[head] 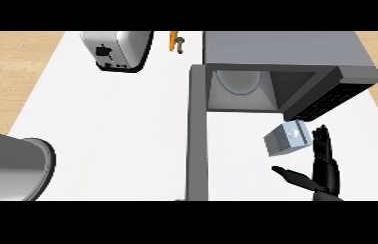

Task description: Pick up the milk, place it into the microwave and close the microwave

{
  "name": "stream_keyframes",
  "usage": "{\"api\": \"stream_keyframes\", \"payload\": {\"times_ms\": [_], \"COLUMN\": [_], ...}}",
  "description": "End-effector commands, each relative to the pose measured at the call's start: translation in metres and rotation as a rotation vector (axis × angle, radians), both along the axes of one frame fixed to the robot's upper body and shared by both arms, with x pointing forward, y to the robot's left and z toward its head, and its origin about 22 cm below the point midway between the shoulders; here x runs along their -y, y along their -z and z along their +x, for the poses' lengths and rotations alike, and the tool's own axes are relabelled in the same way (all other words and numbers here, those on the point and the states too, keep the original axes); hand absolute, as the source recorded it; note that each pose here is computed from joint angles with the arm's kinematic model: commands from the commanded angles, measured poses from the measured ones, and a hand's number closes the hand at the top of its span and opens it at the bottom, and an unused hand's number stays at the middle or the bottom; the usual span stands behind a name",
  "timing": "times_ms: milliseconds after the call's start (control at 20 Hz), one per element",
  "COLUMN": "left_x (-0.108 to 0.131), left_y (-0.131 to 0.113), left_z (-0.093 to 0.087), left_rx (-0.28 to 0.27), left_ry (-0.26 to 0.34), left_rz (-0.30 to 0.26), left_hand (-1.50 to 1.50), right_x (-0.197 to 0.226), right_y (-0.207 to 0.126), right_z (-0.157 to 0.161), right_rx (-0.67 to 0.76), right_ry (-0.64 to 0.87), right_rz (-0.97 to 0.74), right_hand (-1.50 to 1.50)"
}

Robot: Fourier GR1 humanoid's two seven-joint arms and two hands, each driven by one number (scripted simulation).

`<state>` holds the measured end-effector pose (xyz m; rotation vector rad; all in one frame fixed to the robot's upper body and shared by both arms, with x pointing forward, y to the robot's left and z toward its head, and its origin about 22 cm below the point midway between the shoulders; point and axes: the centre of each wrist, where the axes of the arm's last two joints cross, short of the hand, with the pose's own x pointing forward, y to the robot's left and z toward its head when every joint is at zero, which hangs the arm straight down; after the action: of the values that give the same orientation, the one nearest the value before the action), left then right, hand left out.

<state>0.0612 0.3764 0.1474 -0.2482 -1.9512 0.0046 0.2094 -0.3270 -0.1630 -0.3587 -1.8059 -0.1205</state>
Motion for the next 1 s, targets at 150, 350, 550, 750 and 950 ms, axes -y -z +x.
{"api": "stream_keyframes", "payload": {"times_ms": [150,350,550,750,950], "left_x": [-0.005,-0.002,-0.004,-0.006,-0.014], "left_y": [0.0,-0.008,0.002,0.001,0.011], "left_z": [-0.003,0.006,0.008,-0.001,0.002], "left_rx": [0.001,0.009,-0.009,0.003,-0.005], "left_ry": [0.017,0.011,0.035,0.031,0.022], "left_rz": [0.013,0.004,-0.002,-0.005,-0.009], "left_hand": [-1.5,-1.5,-1.5,-1.5,-1.5], "right_x": [-0.003,-0.025,-0.024,-0.036,-0.044], "right_y": [0.001,0.004,-0.002,-0.006,-0.011], "right_z": [0.012,0.019,0.029,0.042,0.049], "right_rx": [0.134,0.138,0.16,0.204,0.268], "right_ry": [-0.056,-0.099,-0.155,-0.115,-0.214], "right_rz": [0.072,0.133,0.065,0.051,0.127], "right_hand": [-1.5,1.5,1.5,1.5,1.5]}}
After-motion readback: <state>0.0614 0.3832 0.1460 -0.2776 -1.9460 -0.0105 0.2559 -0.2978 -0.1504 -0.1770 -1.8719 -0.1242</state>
